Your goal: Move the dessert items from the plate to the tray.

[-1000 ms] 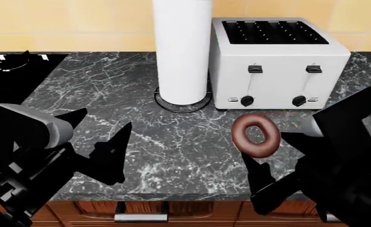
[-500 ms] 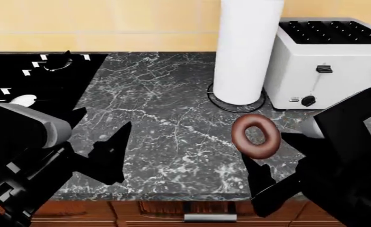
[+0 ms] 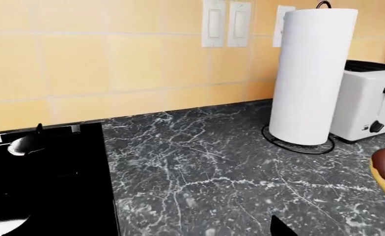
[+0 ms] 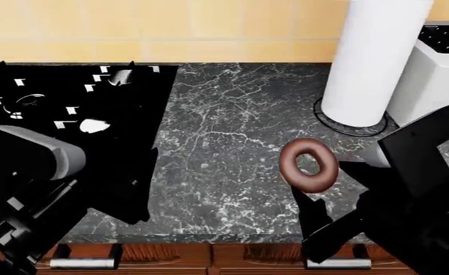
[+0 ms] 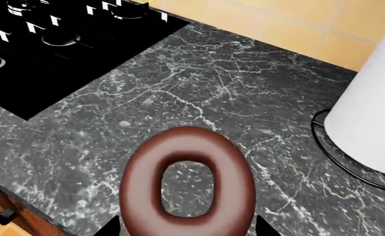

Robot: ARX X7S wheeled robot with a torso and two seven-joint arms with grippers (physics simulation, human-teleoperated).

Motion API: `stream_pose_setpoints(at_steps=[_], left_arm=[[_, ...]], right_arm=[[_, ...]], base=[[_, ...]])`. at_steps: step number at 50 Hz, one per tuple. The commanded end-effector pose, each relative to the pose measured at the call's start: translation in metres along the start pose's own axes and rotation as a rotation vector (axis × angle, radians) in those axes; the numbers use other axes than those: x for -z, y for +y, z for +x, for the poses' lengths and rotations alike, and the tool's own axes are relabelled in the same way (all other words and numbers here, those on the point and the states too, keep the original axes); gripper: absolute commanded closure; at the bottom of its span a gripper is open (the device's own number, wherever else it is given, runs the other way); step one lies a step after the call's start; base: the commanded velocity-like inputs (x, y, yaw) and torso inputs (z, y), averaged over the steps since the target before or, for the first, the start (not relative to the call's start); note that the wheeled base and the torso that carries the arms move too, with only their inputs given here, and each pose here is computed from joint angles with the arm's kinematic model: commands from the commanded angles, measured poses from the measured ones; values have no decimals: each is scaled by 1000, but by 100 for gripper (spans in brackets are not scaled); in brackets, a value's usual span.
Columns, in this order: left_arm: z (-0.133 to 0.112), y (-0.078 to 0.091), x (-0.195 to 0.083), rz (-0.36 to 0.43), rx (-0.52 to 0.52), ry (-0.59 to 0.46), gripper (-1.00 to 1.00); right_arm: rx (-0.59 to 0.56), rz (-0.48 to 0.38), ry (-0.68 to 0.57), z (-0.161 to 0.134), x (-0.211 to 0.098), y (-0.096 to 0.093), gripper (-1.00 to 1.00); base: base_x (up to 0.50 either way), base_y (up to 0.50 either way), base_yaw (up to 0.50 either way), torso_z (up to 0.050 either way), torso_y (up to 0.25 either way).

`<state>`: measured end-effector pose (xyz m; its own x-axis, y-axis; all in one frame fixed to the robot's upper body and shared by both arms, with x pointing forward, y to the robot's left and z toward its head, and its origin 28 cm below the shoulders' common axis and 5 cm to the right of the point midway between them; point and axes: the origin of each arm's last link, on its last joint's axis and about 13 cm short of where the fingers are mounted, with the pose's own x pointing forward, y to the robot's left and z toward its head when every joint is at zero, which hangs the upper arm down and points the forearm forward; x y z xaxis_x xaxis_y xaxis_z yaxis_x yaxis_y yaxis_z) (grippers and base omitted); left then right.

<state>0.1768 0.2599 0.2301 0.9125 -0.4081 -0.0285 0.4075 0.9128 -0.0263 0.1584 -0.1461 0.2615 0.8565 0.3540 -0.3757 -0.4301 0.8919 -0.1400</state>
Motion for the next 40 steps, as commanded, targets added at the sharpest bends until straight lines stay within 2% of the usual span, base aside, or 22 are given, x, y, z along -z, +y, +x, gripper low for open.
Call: stream_pose_setpoints(at_steps=[1,40], left_arm=[[0,0,0,0,-2,-2,-100],[-2,-1,0,0,-5,-8,-100]], right_arm=[[0,-10,-9,0,0,-1,100],[-2,-15,-15,-2,-1,1,100]], base=[[0,500,0,0,0],[-2,500,0,0,0]])
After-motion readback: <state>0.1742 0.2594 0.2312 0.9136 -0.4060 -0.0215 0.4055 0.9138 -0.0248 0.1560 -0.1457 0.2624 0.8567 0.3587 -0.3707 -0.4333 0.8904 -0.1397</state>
